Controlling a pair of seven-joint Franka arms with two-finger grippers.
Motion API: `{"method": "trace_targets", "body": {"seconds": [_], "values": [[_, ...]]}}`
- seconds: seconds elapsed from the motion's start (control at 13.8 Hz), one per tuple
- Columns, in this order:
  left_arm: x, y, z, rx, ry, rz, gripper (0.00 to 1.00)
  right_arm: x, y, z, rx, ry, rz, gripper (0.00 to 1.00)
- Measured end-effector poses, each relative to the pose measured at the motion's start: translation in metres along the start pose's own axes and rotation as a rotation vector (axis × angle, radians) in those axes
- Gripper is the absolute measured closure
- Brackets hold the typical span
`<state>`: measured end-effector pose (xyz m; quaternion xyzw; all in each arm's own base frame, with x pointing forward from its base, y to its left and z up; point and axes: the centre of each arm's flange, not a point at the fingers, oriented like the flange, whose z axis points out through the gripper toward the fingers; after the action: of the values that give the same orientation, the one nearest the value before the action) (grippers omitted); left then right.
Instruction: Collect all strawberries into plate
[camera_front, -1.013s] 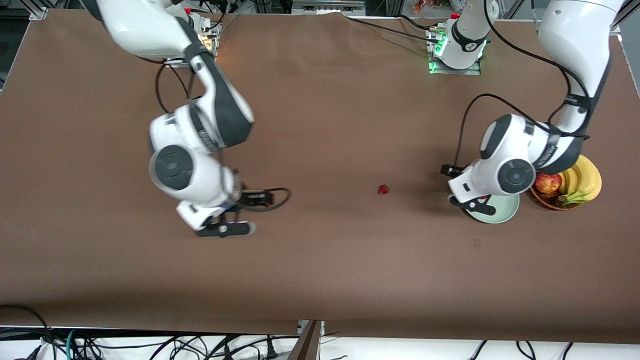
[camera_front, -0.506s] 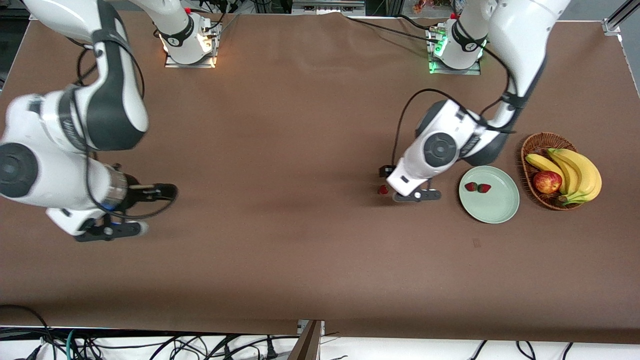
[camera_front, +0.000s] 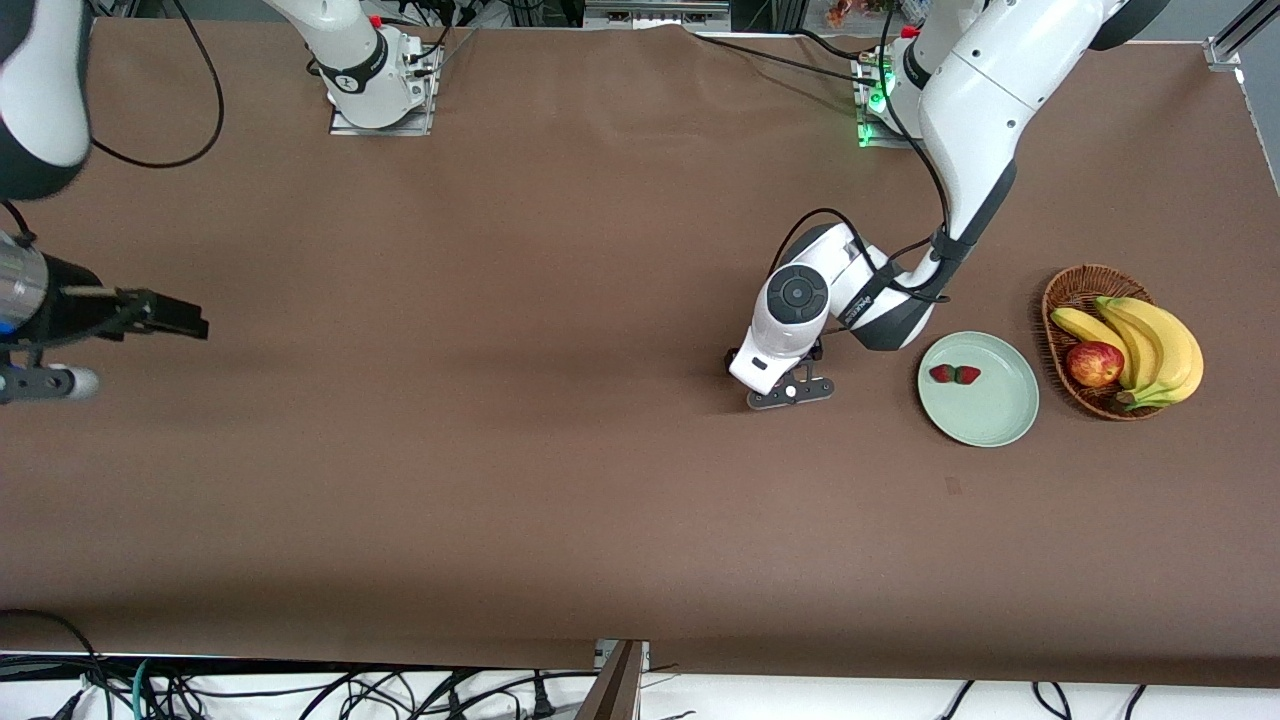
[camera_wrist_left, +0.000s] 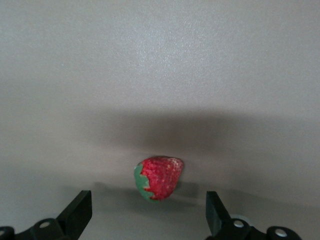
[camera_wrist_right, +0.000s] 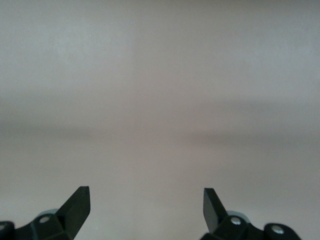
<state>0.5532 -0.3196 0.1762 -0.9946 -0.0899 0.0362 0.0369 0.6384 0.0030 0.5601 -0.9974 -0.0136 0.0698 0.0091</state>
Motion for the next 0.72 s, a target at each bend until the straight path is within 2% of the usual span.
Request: {"method": "trace_targets", "body": {"seconds": [0.14, 0.43, 0.51, 0.72], "values": [[0.001, 0.001, -0.002, -0.01, 0.01, 0.0, 0.0, -0.023, 0.009, -0.006, -0.017, -0.003, 0.004, 0.0], [0.006, 0.002, -0.003, -0.038, 0.032, -0.003, 0.11, -0.064, 0.025, -0.026, -0.015, 0.021, 0.03, 0.0], [0.006, 0.001, -0.001, -0.037, 0.03, -0.005, 0.19, -0.07, 0.024, -0.029, -0.019, 0.024, 0.027, 0.0], [0.008, -0.001, 0.0, -0.037, 0.032, -0.009, 0.54, -0.072, 0.015, -0.023, -0.027, 0.009, 0.011, 0.0]]}}
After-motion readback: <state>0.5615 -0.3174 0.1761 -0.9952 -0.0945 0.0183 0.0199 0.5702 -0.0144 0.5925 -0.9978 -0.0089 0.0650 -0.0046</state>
